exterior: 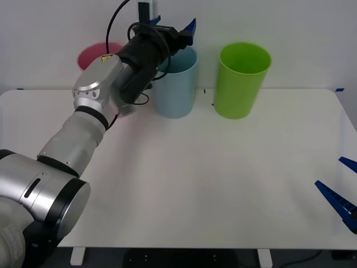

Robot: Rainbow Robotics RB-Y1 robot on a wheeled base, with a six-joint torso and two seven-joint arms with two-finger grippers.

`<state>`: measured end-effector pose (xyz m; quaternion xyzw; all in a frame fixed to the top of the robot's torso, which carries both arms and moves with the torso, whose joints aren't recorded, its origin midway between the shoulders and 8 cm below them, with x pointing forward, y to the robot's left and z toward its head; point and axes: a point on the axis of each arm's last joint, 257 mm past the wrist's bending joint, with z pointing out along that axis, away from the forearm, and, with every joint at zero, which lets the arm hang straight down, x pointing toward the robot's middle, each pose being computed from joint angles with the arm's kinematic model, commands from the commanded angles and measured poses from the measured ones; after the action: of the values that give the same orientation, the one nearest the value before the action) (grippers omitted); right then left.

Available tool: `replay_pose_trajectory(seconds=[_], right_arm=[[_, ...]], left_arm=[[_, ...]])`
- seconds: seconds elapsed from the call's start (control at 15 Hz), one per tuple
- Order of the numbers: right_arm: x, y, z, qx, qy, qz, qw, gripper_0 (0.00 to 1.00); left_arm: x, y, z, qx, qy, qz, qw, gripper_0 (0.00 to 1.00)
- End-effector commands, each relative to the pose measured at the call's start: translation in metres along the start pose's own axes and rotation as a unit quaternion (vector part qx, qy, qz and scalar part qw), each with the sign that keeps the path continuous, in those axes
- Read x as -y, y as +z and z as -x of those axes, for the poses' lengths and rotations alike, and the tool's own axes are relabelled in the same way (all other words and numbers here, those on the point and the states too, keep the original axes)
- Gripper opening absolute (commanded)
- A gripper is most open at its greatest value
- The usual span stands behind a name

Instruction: Grasp the object on the table and drop it into the matching bin: aluminum can to the light blue bin, PET bottle to the pink bin.

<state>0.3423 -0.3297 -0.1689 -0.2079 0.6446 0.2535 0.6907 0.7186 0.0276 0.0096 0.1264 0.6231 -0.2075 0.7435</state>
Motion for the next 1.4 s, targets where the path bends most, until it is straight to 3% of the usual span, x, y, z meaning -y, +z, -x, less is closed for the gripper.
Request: replay_pose_trajectory(seconds=[0.07, 0.33, 0.87, 1.13, 1.4], right_arm=[[0.0, 0.0, 0.0, 0.0, 0.0, 0.0, 1.0, 1.0], [0.0, 0.0, 0.0, 0.0, 0.0, 0.0, 1.0, 1.0], [0.0, 0.0, 0.0, 0.0, 0.0, 0.0, 1.0, 1.0], [0.0, 0.0, 0.0, 0.0, 0.0, 0.0, 1.0, 1.0], [0.0, 0.0, 0.0, 0.0, 0.0, 0.0, 1.0, 1.0]], left_arm=[[-0.006, -0.015, -0.001, 0.007, -0.016, -0.016, 0.9997, 1.0], [-0.02, -0.052, -0.002, 0.014, -0.031, -0.034, 0.9988, 1.0], [-0.048, -0.146, -0.017, 0.034, -0.027, -0.044, 0.9981, 1.0], [-0.06, -0.206, -0.022, 0.045, 0.007, -0.052, 0.9976, 1.0], [-0.075, -0.263, -0.03, 0.037, 0.046, -0.054, 0.9968, 1.0]])
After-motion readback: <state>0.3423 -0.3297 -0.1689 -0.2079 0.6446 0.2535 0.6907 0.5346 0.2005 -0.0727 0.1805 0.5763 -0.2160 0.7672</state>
